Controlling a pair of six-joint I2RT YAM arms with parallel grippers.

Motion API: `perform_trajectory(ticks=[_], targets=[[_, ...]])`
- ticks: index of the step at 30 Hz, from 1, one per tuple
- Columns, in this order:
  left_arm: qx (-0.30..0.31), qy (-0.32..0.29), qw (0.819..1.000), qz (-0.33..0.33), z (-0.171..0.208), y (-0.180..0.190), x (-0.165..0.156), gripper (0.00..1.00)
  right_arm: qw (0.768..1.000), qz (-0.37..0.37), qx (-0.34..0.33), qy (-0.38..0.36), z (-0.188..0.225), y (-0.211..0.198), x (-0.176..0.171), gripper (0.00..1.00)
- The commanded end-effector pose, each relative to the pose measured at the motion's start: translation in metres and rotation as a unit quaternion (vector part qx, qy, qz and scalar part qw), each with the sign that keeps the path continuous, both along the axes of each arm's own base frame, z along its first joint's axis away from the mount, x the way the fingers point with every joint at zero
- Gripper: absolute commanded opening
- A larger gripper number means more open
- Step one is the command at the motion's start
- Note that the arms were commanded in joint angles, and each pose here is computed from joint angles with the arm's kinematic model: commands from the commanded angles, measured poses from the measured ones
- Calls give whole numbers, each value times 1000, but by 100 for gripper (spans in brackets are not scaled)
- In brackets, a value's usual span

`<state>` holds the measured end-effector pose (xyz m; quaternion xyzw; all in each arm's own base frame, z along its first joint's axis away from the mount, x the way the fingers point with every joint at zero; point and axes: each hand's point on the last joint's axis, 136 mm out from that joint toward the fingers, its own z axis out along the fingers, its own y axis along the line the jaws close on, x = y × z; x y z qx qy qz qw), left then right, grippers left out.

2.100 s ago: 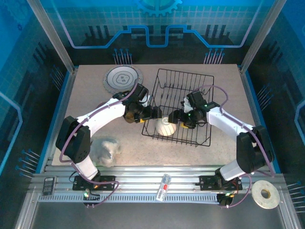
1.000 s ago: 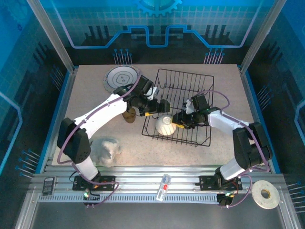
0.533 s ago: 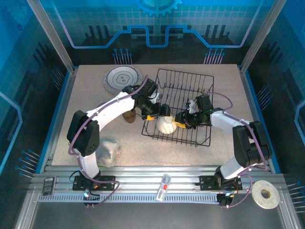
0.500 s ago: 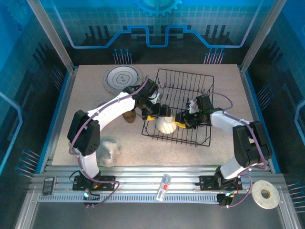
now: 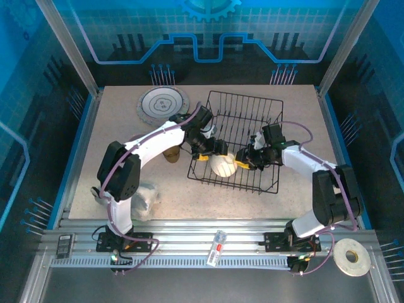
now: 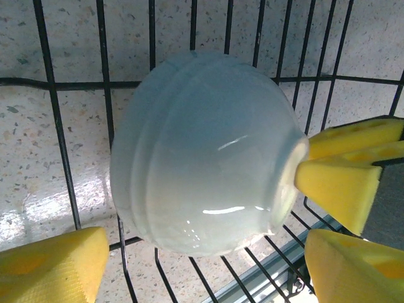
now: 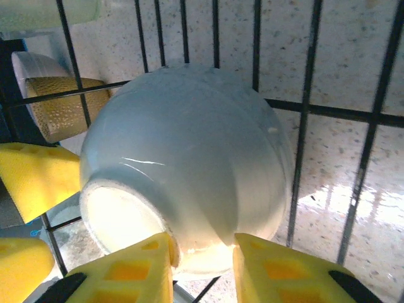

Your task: Unload the mixed dishes from the dish rack

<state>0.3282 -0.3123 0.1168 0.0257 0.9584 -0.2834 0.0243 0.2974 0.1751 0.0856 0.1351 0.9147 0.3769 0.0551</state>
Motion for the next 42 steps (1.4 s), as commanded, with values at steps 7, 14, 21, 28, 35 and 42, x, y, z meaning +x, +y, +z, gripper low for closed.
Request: perform_trajectory(ticks=[7, 14, 21, 28, 35, 42], targets=[[12, 34, 999, 10, -27, 3, -3, 81, 987, -49, -130, 80, -48, -49, -37, 34], [9, 43, 999, 10, -38, 3, -7, 75, 990, -34, -130, 53, -31, -45, -31, 41], [-13, 46, 999, 6, -40, -4, -7, 76, 988, -31, -134, 77, -48, -46, -41, 41], [-19, 49, 999, 3, -48, -8, -4, 77, 986, -31, -138, 87, -54, -46, -38, 40], [-65, 51, 997, -6, -48, -25, 1, 76, 986, -31, -133, 90, -56, -44, -32, 40], [-149, 41, 988, 8, -22, -36, 9, 65, 988, -31, -125, 82, -50, -42, -23, 39]])
